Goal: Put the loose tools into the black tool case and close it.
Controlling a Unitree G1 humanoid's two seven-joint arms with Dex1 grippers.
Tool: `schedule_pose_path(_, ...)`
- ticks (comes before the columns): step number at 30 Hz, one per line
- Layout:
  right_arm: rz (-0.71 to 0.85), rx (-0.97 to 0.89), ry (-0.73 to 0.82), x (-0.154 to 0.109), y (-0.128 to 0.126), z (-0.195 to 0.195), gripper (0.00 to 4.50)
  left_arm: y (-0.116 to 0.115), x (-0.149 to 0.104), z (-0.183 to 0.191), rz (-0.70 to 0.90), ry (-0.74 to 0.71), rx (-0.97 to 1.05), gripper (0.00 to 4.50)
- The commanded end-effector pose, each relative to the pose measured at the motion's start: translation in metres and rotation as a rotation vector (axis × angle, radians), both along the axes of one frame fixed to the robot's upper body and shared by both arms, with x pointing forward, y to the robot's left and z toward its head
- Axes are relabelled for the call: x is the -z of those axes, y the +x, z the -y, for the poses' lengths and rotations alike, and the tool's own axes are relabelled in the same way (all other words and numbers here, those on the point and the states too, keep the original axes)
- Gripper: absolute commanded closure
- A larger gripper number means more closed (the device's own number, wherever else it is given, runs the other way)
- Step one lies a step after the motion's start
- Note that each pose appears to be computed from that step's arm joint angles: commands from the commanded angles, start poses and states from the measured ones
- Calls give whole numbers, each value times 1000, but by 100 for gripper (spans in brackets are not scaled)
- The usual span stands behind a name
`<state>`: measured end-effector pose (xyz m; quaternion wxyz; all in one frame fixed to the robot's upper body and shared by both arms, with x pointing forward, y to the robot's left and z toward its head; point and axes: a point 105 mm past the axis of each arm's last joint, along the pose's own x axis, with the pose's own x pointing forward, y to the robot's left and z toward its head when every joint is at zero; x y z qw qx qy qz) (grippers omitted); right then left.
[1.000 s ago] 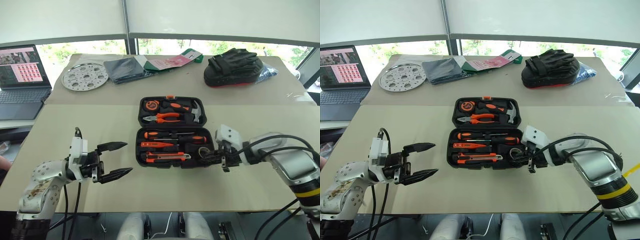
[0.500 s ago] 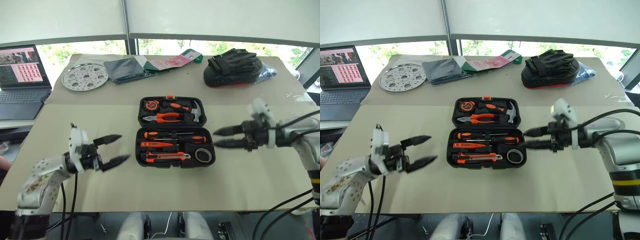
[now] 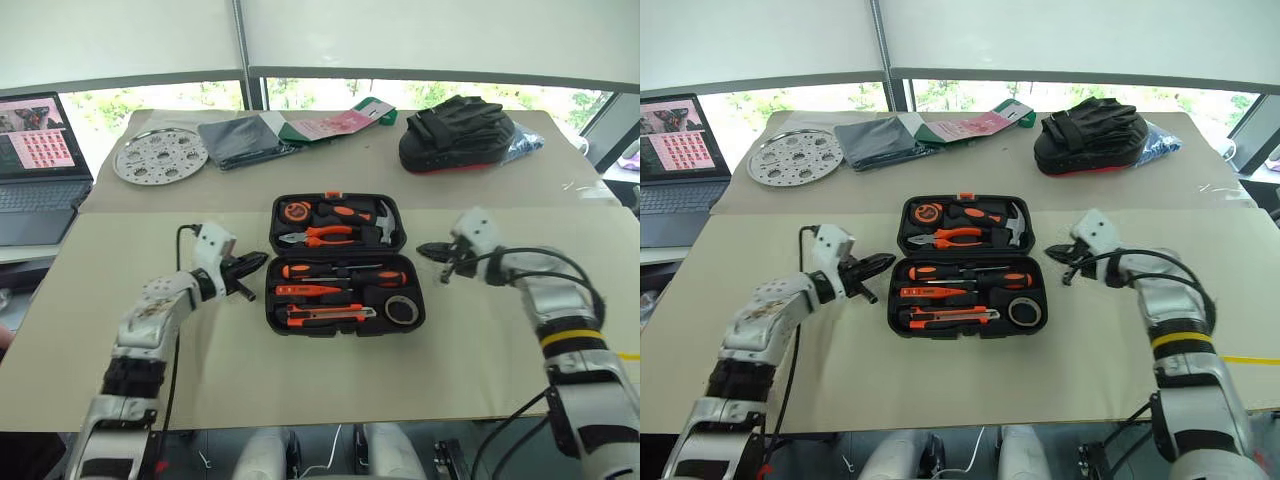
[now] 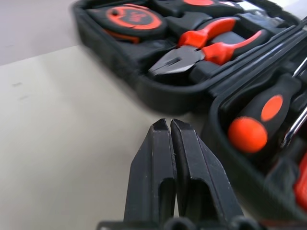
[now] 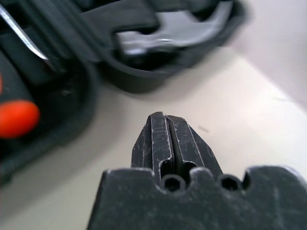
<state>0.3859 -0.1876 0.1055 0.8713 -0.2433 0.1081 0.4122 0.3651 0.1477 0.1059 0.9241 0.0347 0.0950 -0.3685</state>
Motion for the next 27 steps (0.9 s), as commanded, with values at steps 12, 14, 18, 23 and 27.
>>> schedule_pose_path(12,-30,-146,22,-8,-39,-27,450,-42,13,6,-70,41,179,440)
schedule_pose_path(14,-38,-131,23,-8,-45,-26,450,-52,14,3,-82,51,187,440)
schedule_pose_path(18,-59,-118,25,-5,-60,-23,450,-66,11,-2,-99,36,163,440)
schedule_pose_path(23,-93,-77,41,-4,-69,-15,450,-67,6,-9,-73,4,100,440)
schedule_pose_path(27,-211,-42,91,-8,-79,-3,393,-56,14,-36,-77,147,-49,450)
